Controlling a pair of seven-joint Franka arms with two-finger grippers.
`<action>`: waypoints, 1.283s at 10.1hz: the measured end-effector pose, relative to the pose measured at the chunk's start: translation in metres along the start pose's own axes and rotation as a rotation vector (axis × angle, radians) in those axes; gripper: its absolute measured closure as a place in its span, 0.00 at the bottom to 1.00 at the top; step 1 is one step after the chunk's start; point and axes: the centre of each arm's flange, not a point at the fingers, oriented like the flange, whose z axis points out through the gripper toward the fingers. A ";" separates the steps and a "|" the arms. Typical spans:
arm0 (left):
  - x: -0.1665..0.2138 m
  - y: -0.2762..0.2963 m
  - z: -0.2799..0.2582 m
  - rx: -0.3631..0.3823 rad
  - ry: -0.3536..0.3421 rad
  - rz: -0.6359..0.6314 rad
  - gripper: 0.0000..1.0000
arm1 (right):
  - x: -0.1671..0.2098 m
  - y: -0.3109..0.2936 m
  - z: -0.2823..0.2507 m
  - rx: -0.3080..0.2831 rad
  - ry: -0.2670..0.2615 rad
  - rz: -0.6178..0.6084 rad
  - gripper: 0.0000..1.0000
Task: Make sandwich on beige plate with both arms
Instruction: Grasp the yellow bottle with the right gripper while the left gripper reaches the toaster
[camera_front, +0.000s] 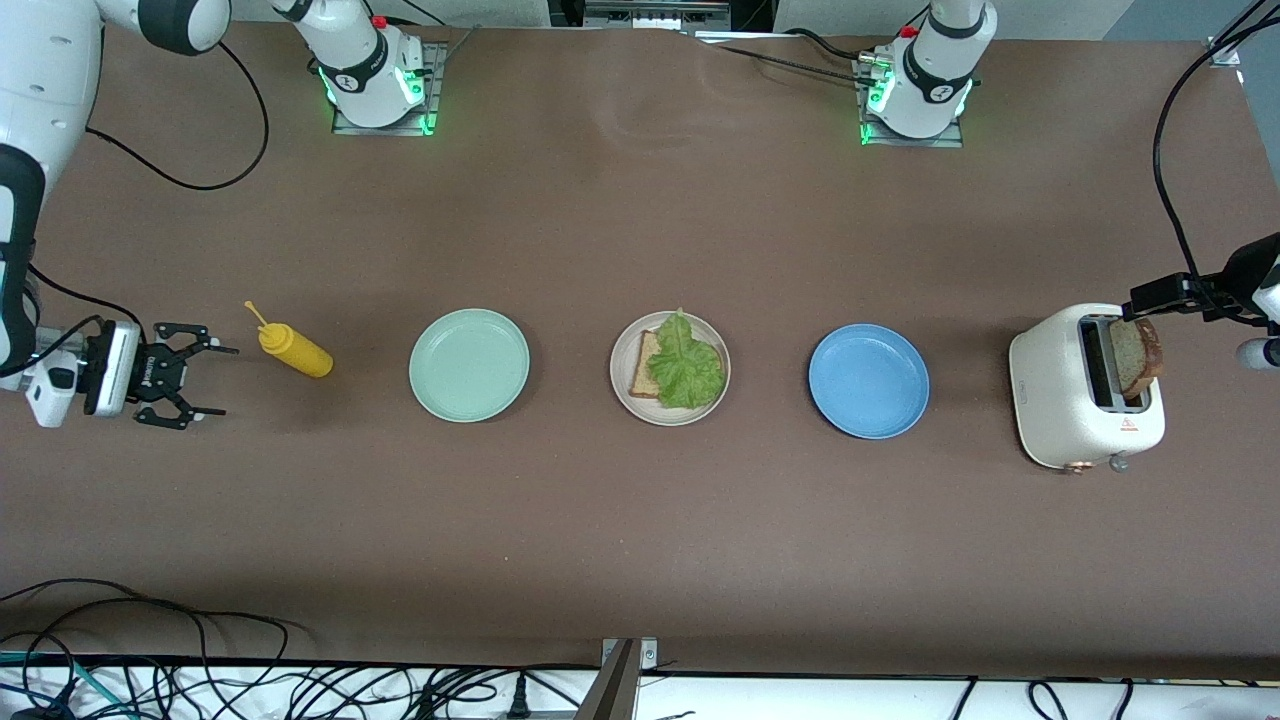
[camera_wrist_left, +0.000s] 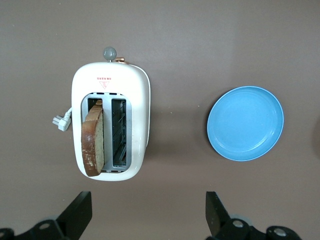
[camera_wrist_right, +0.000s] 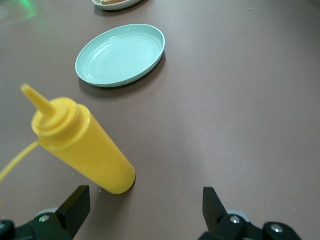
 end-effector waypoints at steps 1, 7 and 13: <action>0.000 0.000 0.000 0.000 0.000 0.000 0.00 | -0.013 0.000 0.014 0.010 0.040 -0.028 0.00; 0.000 -0.002 0.001 0.003 -0.006 -0.001 0.00 | -0.063 -0.011 0.062 0.051 0.199 -0.108 0.00; 0.000 0.002 0.000 0.003 -0.004 0.005 0.00 | -0.082 -0.023 0.095 0.095 0.366 -0.116 0.00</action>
